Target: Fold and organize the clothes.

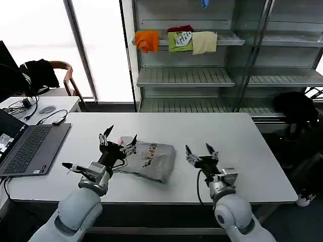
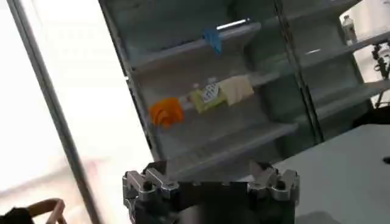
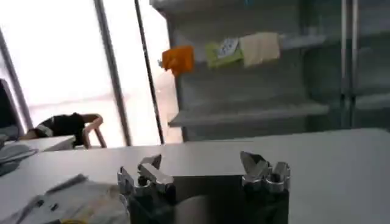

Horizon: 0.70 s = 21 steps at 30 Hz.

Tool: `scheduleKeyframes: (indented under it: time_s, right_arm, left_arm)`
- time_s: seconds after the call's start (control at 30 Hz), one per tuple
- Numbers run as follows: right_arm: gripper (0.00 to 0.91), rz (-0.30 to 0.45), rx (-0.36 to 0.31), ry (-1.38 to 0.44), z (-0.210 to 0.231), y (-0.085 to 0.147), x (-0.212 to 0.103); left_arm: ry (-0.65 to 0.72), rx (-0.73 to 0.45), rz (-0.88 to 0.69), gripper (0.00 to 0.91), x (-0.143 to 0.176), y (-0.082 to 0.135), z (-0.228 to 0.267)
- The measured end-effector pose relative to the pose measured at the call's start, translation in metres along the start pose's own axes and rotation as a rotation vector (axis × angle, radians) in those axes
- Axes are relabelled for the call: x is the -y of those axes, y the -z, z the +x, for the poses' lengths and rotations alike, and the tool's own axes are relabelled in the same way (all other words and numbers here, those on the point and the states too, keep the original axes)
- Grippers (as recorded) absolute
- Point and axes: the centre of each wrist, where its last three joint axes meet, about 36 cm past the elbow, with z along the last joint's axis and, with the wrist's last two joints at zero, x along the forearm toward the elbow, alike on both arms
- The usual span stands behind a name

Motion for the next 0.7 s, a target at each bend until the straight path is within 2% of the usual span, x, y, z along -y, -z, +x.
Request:
scheduleKeyframes:
  time_s: [0.27, 0.37, 0.5, 0.63, 0.67, 0.7]
  right_arm:
    - [0.907, -0.058, -0.128, 0.029, -0.022, -0.019, -0.02]
    - [0.826, -0.074, -0.152, 0.038, -0.03, -0.023, -0.024]
    - [0.806, -0.09, -0.183, 0.056, -0.039, -0.03, -0.032]
    - [0.655, -0.105, -0.214, 0.072, -0.047, -0.037, -0.039]
    - [0.574, -0.108, -0.22, 0.074, -0.048, -0.039, -0.04]
    - [0.534, -0.112, -0.227, 0.076, -0.049, -0.041, -0.041]
  left_arm:
    - [-0.031, -0.026, 0.08, 0.907, -0.008, -0.02, 0.015]
    - [-0.039, -0.032, 0.094, 0.907, -0.01, -0.025, 0.018]
    - [-0.05, -0.037, 0.111, 0.907, -0.01, -0.03, 0.022]
    - [-0.054, -0.043, 0.122, 0.907, -0.011, -0.034, 0.025]
    - [-0.054, -0.043, 0.123, 0.907, -0.012, -0.035, 0.026]
    - [-0.053, -0.043, 0.124, 0.907, -0.013, -0.036, 0.026]
